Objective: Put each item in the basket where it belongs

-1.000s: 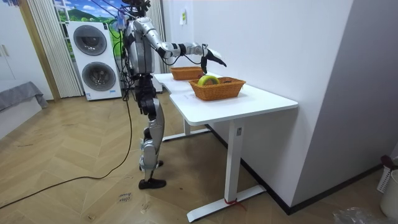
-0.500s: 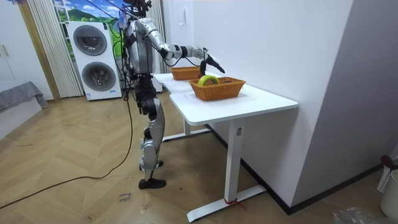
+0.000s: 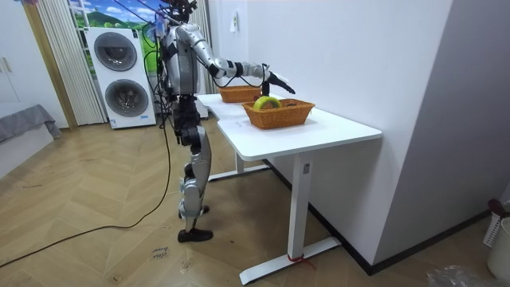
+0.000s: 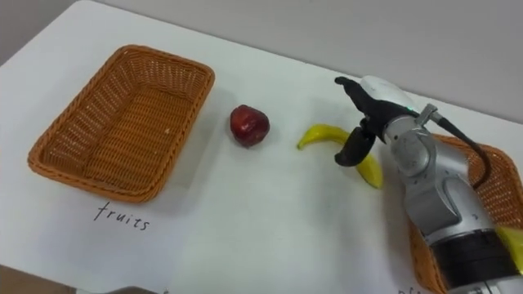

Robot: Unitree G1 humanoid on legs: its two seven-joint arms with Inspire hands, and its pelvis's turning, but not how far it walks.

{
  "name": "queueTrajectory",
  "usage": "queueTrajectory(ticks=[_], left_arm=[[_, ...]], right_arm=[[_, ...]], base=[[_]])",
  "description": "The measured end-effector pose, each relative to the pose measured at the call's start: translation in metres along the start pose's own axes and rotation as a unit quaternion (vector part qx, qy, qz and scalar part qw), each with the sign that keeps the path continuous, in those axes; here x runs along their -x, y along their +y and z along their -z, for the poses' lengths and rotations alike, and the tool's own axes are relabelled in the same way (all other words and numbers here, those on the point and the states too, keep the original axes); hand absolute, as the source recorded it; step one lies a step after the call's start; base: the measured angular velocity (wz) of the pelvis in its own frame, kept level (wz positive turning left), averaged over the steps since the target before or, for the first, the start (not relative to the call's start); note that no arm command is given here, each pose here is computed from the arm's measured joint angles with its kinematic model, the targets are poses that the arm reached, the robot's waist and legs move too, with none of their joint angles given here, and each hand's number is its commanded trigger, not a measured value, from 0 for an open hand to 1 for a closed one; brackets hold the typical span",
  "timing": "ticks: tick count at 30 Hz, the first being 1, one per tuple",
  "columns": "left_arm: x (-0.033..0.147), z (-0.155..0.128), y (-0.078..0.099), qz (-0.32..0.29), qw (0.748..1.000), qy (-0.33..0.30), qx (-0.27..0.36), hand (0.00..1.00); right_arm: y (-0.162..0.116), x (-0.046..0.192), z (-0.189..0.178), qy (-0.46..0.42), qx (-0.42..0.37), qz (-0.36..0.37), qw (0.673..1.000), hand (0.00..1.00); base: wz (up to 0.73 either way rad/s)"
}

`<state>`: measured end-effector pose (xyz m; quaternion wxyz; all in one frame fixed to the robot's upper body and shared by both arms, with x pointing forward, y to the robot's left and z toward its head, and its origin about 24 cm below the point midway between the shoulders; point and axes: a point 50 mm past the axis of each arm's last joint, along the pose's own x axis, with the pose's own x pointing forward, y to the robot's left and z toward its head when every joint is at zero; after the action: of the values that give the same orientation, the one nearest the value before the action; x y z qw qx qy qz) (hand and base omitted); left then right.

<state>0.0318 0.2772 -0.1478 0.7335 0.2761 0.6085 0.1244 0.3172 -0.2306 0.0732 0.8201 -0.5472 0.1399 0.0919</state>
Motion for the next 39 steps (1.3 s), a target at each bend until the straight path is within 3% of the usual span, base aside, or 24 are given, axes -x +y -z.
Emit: queueTrajectory(ticks=[6,16,30,39], left_arm=[[-0.001,-0.006,0.001,0.000,1.000,-0.006,0.003,0.00],[-0.002,-0.018,-0.002,0.009,1.000,-0.027,-0.003,0.00],[-0.003,-0.034,-0.001,0.008,0.998,-0.054,-0.013,0.00],[-0.003,-0.060,0.000,0.000,0.995,-0.096,-0.028,0.00]], right_arm=[[0.008,-0.007,0.013,0.033,0.002,-0.015,0.999,0.00],[-0.005,-0.021,0.002,0.018,0.017,0.027,0.999,0.00],[-0.012,-0.027,0.004,0.013,-0.035,0.052,0.998,0.00],[-0.019,-0.032,0.000,0.010,-0.029,0.060,0.998,0.00]], base=[[0.00],[0.05],[0.00],[0.00]])
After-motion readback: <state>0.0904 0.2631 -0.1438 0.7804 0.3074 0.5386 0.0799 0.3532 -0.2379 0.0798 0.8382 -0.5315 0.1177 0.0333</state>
